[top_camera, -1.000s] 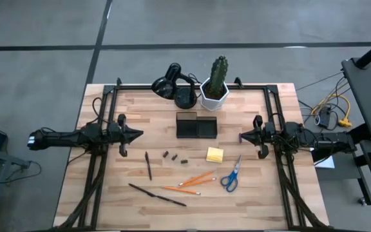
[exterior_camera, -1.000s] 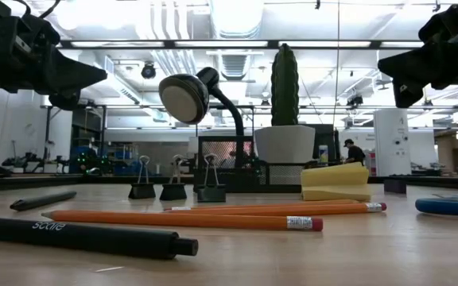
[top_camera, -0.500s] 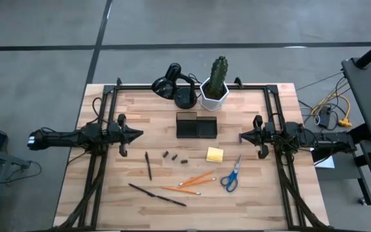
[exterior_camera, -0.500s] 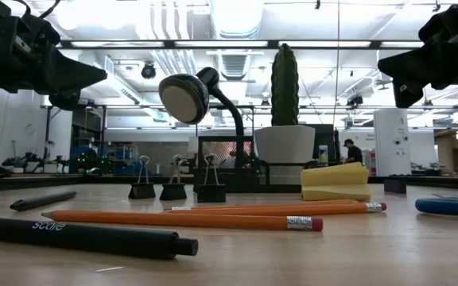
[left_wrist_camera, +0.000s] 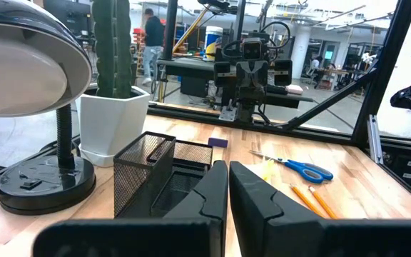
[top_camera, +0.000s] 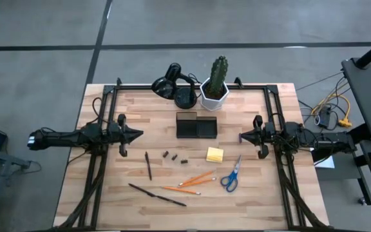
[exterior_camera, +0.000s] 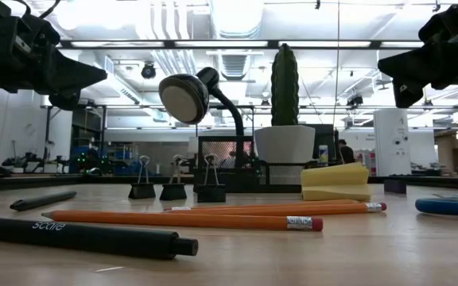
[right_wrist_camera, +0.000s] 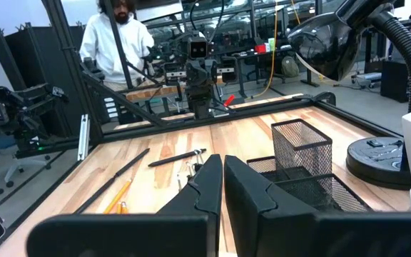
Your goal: Pick and place office supplies into organizer
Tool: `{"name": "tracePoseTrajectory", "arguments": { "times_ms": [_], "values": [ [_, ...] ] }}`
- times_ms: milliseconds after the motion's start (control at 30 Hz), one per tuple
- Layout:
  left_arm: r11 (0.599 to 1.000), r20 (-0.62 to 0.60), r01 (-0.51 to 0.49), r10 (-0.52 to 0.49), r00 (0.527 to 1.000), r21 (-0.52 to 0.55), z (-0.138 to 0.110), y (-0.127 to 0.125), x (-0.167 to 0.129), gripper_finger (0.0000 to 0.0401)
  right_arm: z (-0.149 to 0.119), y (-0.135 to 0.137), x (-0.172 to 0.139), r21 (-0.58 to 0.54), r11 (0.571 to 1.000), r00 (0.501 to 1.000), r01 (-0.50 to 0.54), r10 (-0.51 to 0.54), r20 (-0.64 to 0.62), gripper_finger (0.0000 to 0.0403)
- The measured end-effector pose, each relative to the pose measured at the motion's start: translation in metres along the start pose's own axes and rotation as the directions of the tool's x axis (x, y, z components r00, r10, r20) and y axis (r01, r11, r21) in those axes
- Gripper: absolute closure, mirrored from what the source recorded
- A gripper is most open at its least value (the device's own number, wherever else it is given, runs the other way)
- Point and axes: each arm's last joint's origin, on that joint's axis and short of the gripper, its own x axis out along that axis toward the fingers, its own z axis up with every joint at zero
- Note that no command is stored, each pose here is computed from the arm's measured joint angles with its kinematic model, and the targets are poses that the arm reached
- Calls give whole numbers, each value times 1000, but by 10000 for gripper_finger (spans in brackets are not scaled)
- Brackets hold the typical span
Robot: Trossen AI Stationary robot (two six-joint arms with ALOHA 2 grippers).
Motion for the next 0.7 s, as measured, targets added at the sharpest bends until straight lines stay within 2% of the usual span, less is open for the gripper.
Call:
{"name": "tracePoseTrajectory", "arguments": {
  "times_ms": [500, 700],
  "values": [
    [1000, 12, -3, 3, 1000, -2, 1, 0, 0, 401, 0, 0, 0, 2, 1000, 1000, 0, 0, 3, 394],
    [1000, 18, -2, 2, 1000, -3, 2, 0, 0, 401, 0, 0, 0, 172, 985, 1000, 0, 0, 3, 394]
  ]
}}
